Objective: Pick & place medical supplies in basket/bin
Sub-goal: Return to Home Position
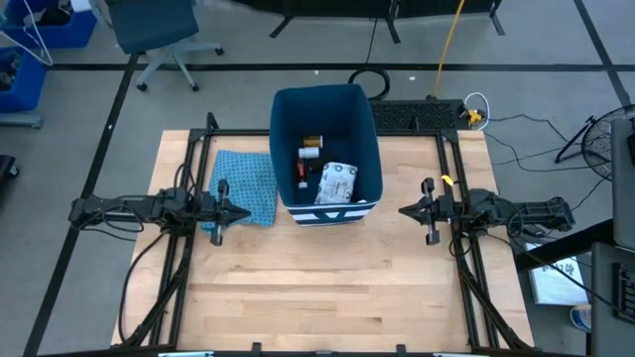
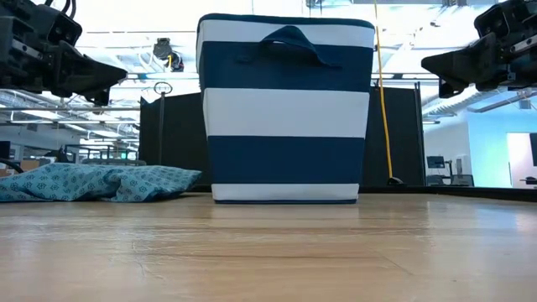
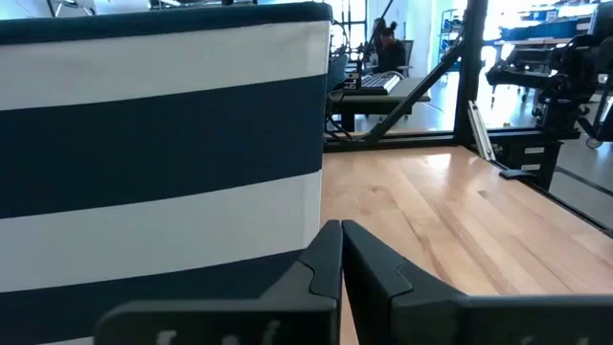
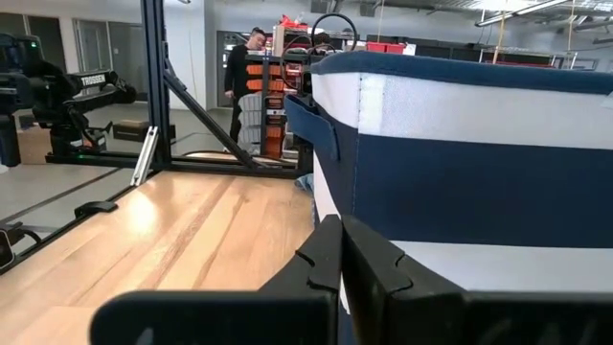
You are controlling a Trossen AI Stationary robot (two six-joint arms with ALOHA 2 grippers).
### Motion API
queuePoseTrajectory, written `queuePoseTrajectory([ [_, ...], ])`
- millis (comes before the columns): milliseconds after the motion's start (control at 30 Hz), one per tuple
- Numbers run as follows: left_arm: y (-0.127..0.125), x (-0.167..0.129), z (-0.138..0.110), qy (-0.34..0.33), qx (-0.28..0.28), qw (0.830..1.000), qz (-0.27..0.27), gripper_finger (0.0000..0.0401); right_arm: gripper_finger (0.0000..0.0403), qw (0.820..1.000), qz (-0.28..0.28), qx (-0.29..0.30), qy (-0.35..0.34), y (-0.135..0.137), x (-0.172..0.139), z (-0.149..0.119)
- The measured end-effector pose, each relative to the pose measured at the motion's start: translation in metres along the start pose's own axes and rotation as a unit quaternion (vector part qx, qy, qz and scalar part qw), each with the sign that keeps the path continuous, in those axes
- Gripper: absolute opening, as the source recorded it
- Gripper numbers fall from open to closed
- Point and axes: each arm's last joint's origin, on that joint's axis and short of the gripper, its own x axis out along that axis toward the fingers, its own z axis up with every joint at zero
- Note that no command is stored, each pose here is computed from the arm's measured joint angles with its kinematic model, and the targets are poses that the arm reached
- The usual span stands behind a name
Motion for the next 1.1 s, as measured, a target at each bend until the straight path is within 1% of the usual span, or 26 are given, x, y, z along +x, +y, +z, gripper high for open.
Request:
queuePoseTrajectory([
  [200, 0.0000, 0.0000, 0.0000, 0.000, 0.000, 1.000, 0.000, 0.0031, 0.0000, 1.000, 0.000, 0.000, 0.000, 0.0000, 0.0000, 0.0000],
  [1100, 0.0000, 0.0000, 0.0000, 0.000, 0.000, 1.000, 0.000, 0.0031, 0.0000, 1.000, 0.000, 0.000, 0.000, 0.0000, 0.0000, 0.0000],
])
